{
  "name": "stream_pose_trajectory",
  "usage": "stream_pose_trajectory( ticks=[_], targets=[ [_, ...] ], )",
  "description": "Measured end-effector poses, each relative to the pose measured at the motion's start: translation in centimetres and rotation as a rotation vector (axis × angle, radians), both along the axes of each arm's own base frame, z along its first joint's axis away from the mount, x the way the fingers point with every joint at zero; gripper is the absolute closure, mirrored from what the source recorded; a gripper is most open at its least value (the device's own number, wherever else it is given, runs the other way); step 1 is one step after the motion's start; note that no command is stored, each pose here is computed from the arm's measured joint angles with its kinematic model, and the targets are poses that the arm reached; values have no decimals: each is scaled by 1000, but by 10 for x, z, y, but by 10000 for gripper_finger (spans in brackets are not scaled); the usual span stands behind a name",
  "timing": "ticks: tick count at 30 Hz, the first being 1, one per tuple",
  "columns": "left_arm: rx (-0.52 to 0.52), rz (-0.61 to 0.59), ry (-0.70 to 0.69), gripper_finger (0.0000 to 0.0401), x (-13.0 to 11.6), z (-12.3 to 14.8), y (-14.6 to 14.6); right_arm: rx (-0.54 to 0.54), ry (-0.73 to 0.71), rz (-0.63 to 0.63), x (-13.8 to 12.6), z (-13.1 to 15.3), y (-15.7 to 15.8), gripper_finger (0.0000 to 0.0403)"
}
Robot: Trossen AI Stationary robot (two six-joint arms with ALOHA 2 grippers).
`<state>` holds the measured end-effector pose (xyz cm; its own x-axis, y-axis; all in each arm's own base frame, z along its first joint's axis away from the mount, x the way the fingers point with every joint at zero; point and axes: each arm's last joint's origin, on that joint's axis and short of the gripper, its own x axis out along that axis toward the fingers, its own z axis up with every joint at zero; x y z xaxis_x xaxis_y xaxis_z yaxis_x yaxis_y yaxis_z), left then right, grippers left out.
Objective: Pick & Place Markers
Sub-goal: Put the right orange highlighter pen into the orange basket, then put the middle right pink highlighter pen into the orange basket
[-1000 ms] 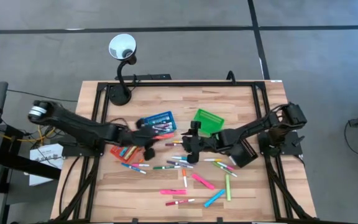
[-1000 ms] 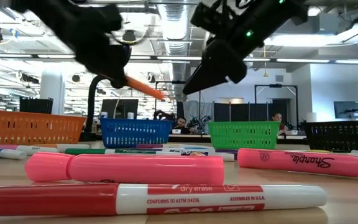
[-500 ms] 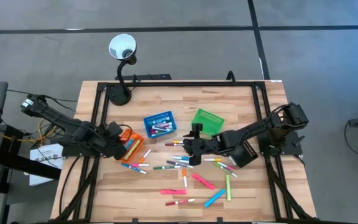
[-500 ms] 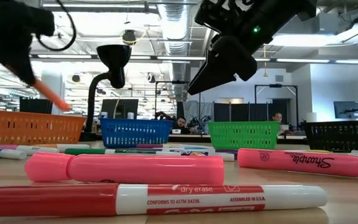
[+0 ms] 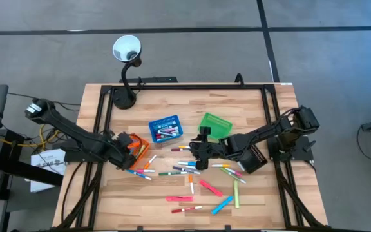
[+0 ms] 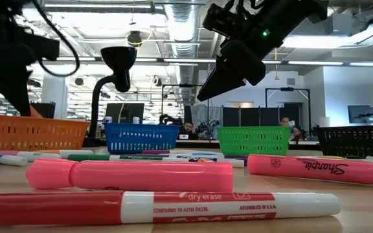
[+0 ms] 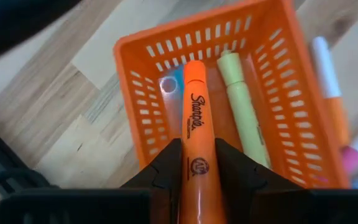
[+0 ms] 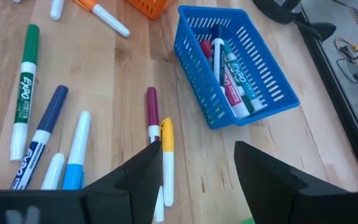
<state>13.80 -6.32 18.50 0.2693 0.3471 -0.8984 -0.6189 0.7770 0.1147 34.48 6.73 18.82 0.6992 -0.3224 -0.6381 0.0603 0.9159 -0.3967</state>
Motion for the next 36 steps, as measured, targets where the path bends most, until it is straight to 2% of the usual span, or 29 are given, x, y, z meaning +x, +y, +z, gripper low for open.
stream_pose_trajectory(
  ticks=[5,10,14,17,22,25,29,32,36],
  targets=[
    [20,12,30,313,9,-13,-3,13,5,11,0,0,0,209],
    [37,23,62,264,13,-19,-3,55,12,52,0,-1,2,211],
    [34,22,57,227,14,-20,-3,78,3,32,0,-1,2,211],
    [20,16,30,213,16,-13,-4,80,2,30,0,-1,2,212],
    [6,-35,-81,215,23,14,-7,101,16,50,1,8,16,216],
    [56,-78,-169,223,25,32,-6,173,55,62,0,20,29,216],
    [161,-209,-304,237,30,49,-7,367,99,58,-4,25,45,216],
    [233,-307,-407,247,39,59,-11,500,130,6,-11,22,59,216],
    [299,-420,-485,257,49,69,-16,541,223,-76,-26,12,79,216]
  ],
)
